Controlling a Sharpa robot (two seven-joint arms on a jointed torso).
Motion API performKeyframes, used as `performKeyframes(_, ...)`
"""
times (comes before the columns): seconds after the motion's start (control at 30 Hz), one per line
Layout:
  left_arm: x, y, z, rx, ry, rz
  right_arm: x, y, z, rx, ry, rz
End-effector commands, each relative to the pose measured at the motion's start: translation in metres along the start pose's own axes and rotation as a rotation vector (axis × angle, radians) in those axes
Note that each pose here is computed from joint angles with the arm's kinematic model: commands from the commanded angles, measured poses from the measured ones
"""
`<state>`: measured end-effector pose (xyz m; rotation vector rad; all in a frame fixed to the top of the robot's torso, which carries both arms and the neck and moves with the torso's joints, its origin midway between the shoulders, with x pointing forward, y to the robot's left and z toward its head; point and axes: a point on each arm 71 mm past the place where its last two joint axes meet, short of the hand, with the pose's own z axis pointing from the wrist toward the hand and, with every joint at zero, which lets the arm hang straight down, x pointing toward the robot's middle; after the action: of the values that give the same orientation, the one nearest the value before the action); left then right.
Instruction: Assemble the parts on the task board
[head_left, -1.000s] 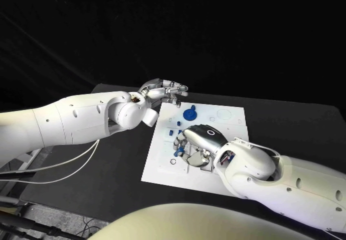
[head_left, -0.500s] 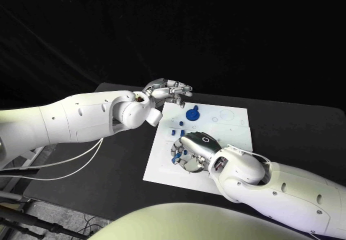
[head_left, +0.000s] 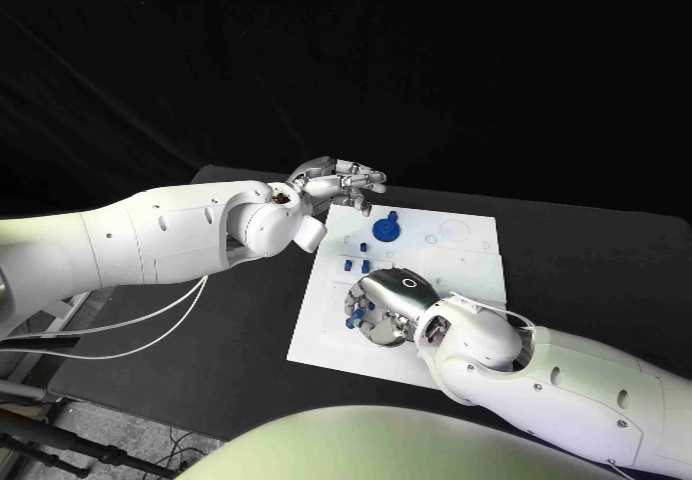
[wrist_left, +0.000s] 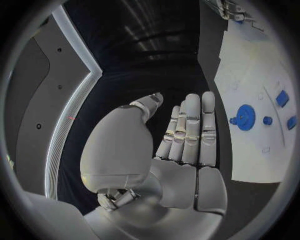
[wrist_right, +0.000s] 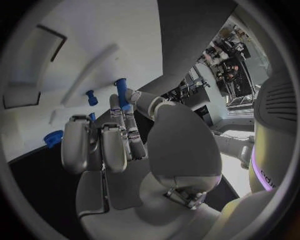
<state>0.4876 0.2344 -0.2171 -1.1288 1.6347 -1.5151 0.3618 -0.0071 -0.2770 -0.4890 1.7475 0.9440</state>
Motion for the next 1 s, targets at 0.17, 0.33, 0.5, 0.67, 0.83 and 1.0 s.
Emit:
performKeyframes(0.17,0.0018,-0.0014,0.0002,0.007,0.017,-0.005,0.004,-0.001,0.000,0.007,0.039,-0.067)
performKeyframes(0.33,0.0014,-0.0015,-0.0001,0.007,0.016,-0.005,0.005,0.000,0.000,0.007,0.046,-0.089)
performKeyframes(0.5,0.0015,-0.0015,-0.0002,0.007,0.016,-0.005,0.006,0.006,0.002,-0.010,0.047,-0.101)
performKeyframes(0.67,0.0015,-0.0015,-0.0001,0.006,0.015,-0.005,0.009,0.011,0.004,-0.029,0.054,-0.099)
performKeyframes(0.83,0.0017,-0.0016,-0.0003,0.005,0.016,-0.004,0.011,0.009,0.004,-0.006,0.058,-0.076)
performKeyframes(1.0,0.0014,-0.0015,-0.0006,0.003,0.016,-0.003,0.010,0.007,0.004,0.013,0.044,-0.065)
